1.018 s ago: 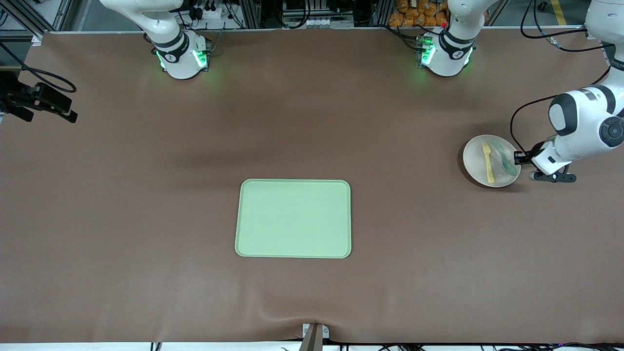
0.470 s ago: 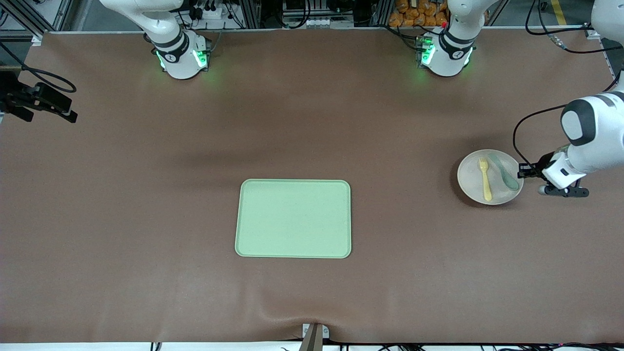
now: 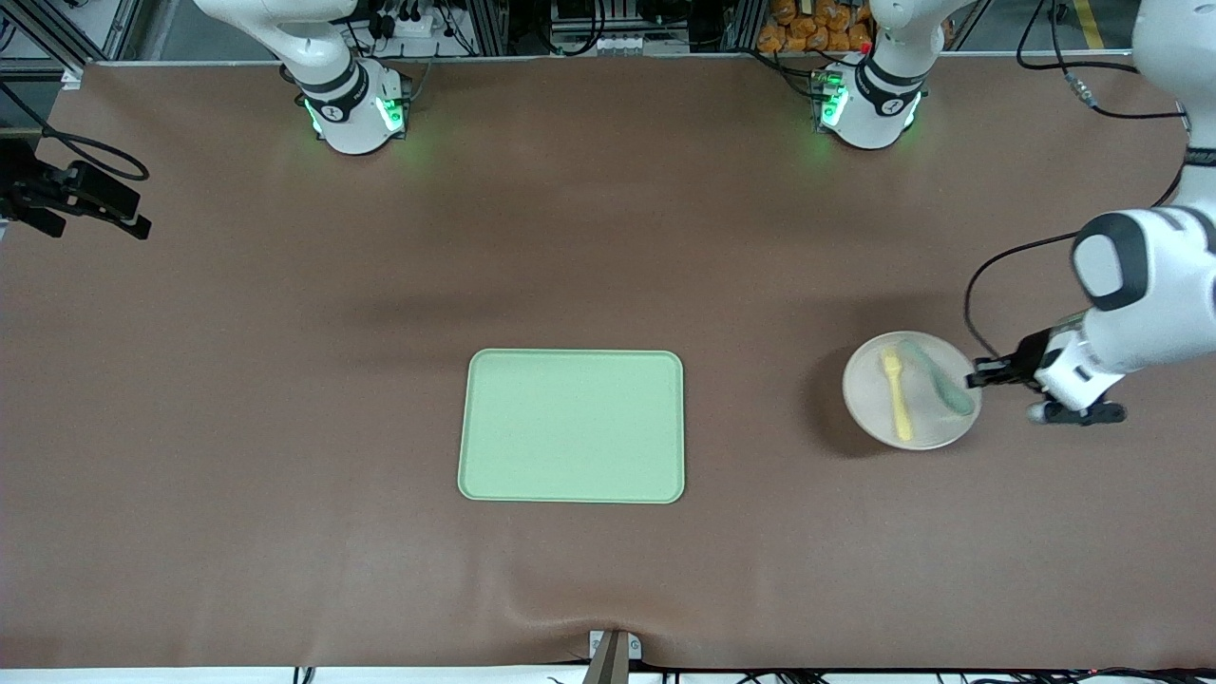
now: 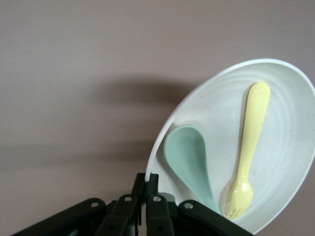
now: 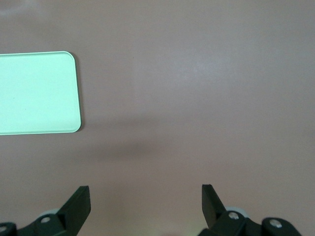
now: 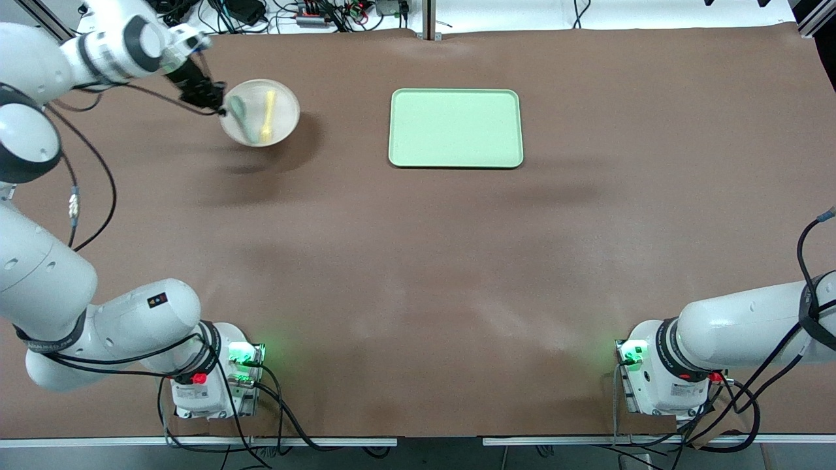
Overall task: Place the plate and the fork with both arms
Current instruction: 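Carry the plate with the left gripper onto the green tray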
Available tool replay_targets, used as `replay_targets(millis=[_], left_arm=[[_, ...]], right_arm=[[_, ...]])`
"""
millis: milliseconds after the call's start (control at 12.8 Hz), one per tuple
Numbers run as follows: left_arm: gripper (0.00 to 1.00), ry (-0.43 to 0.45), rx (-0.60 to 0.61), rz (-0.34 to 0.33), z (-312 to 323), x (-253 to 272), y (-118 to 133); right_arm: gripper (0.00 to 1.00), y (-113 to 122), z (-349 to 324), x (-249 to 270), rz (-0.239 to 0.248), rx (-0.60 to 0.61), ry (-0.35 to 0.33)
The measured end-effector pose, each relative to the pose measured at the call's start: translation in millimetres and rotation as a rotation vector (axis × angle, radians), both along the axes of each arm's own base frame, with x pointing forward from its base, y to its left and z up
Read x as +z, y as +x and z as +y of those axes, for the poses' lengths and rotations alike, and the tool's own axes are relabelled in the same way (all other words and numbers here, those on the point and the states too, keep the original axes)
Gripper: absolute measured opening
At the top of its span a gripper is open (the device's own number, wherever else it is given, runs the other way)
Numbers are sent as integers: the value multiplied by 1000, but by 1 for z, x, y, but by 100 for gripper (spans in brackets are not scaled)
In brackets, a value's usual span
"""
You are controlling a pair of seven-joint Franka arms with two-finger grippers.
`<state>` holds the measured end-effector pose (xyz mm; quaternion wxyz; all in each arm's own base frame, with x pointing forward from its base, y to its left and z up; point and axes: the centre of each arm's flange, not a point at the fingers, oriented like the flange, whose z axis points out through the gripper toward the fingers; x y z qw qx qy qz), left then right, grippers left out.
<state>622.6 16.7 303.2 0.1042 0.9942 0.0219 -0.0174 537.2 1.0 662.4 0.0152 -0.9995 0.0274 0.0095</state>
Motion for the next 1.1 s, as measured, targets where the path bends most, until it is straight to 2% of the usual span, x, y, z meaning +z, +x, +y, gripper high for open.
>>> replay_targets(millis=[235, 626, 783, 1096], left_arm=[[4, -22, 28, 26, -135, -2, 16], [4, -65, 140, 86, -313, -15, 11], [4, -81, 190, 102, -364, -34, 8], [4, -141, 272, 39, -418, -79, 0]], right_arm=[[100, 0, 0, 0, 0, 0, 0], [100, 0, 0, 0, 0, 0, 1], [100, 0, 0, 0, 0, 0, 1], [100, 0, 0, 0, 0, 0, 1]])
